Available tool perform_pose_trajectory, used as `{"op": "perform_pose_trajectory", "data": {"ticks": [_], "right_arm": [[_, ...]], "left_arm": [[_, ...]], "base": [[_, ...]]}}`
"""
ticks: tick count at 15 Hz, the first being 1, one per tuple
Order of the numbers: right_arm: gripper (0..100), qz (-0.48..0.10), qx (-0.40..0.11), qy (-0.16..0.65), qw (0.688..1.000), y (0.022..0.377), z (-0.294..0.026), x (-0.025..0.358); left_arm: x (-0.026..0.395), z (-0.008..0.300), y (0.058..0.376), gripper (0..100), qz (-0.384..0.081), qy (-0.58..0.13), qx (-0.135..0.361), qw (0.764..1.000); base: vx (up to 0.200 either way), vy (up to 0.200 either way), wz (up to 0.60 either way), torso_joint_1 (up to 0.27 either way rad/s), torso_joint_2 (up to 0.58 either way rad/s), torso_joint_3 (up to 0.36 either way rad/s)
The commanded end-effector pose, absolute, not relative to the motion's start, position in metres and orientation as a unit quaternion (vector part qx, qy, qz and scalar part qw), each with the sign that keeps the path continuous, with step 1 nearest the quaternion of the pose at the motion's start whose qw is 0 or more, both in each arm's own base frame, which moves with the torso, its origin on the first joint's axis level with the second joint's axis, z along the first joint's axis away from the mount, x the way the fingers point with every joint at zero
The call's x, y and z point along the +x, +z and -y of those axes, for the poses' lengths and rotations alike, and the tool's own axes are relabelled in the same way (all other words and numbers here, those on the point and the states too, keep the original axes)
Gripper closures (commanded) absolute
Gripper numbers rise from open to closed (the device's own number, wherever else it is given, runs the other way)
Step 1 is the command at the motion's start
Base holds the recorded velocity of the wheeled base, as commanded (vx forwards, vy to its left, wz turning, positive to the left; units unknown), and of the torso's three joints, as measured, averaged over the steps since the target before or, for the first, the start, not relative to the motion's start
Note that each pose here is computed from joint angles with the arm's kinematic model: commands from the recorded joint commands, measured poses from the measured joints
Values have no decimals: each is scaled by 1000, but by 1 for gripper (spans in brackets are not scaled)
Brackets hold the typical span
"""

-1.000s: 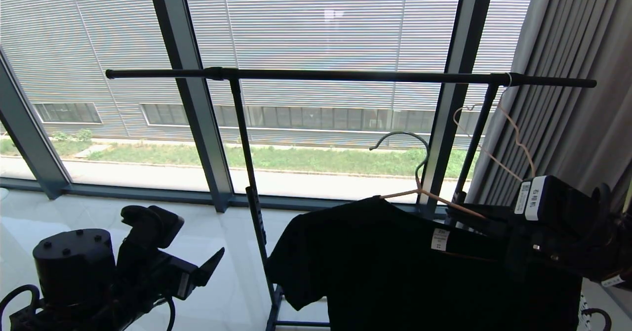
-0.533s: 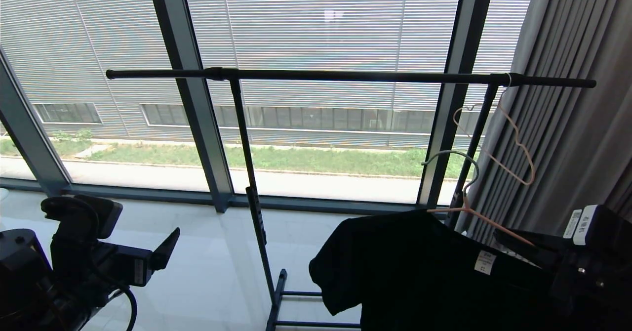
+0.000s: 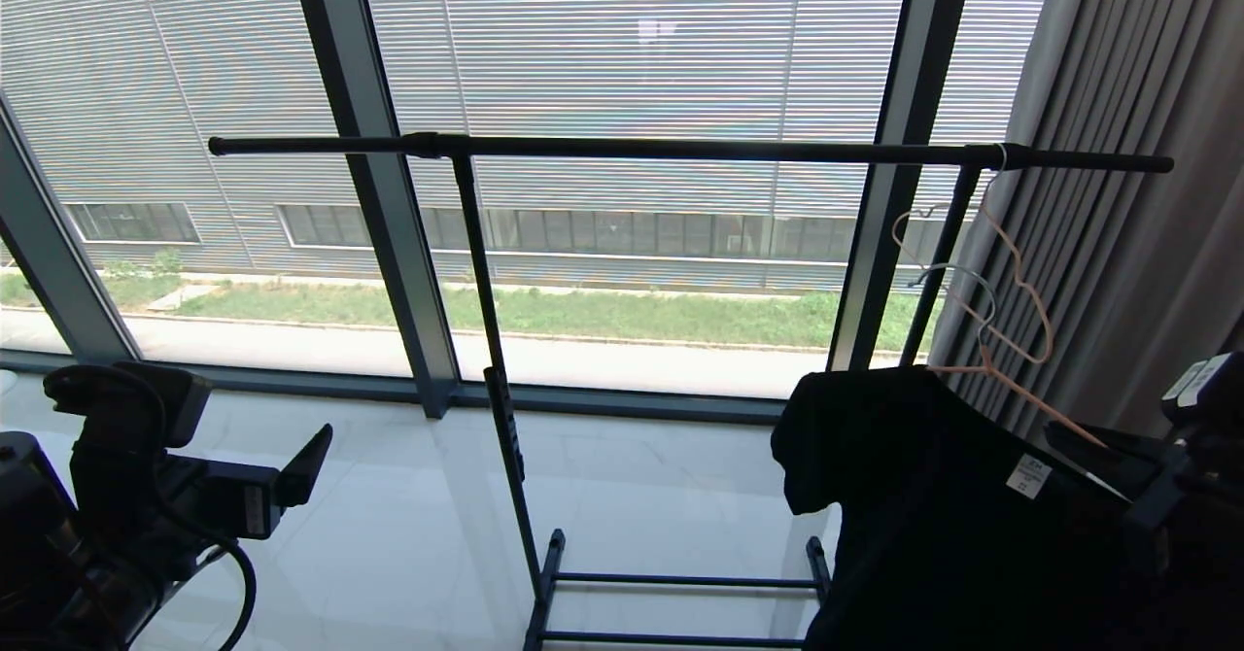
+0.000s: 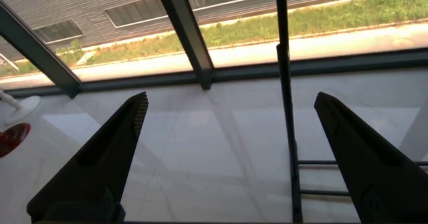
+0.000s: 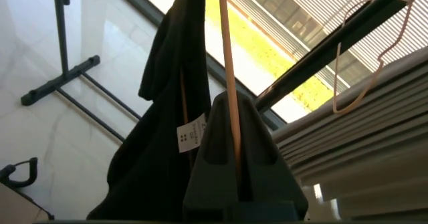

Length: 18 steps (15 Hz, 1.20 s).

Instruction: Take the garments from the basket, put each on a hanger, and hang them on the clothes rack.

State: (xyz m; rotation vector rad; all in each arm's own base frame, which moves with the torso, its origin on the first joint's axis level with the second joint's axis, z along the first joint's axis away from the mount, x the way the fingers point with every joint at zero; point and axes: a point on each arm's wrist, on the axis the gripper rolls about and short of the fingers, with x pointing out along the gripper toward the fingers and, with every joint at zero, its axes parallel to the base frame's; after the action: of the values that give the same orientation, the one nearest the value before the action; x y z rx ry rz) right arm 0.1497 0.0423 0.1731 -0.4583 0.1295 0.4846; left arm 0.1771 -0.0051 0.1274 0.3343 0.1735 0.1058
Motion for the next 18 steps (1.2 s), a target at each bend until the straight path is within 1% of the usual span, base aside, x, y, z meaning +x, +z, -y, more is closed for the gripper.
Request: {"op": "perform_pose_trajectory", "data": {"ticks": [1, 4, 7, 9, 11, 13, 16, 18], "right_arm": [[100, -56, -225, 235, 944, 175, -42, 151], [100, -46, -223, 226, 947, 181, -41, 155], [100, -46, -188, 204, 960, 191, -39, 168], [100, -47, -182, 199, 962, 194, -40, 175], [100, -27, -177, 191, 965, 201, -43, 194], [100, -15, -169, 168, 971, 204, -45, 211], [100, -1, -164, 154, 974, 210, -47, 222], [100, 4, -152, 145, 978, 214, -48, 227]], "left_arm": [[178, 4, 128, 0, -85, 57, 166, 981], [180, 4, 130, 0, -82, 67, 167, 980], [180, 4, 129, 0, -84, 66, 167, 980], [179, 4, 129, 0, -86, 66, 167, 980], [180, 4, 129, 0, -84, 65, 168, 980], [180, 4, 129, 0, -85, 66, 168, 980], [179, 4, 130, 0, -83, 65, 170, 980], [179, 4, 129, 0, -84, 65, 170, 980]], "base": [[0, 0, 0, 0, 0, 0], [0, 0, 0, 0, 0, 0], [0, 0, 0, 0, 0, 0], [0, 0, 0, 0, 0, 0], [0, 0, 0, 0, 0, 0], [0, 0, 0, 0, 0, 0], [0, 0, 0, 0, 0, 0], [0, 0, 0, 0, 0, 0]]}}
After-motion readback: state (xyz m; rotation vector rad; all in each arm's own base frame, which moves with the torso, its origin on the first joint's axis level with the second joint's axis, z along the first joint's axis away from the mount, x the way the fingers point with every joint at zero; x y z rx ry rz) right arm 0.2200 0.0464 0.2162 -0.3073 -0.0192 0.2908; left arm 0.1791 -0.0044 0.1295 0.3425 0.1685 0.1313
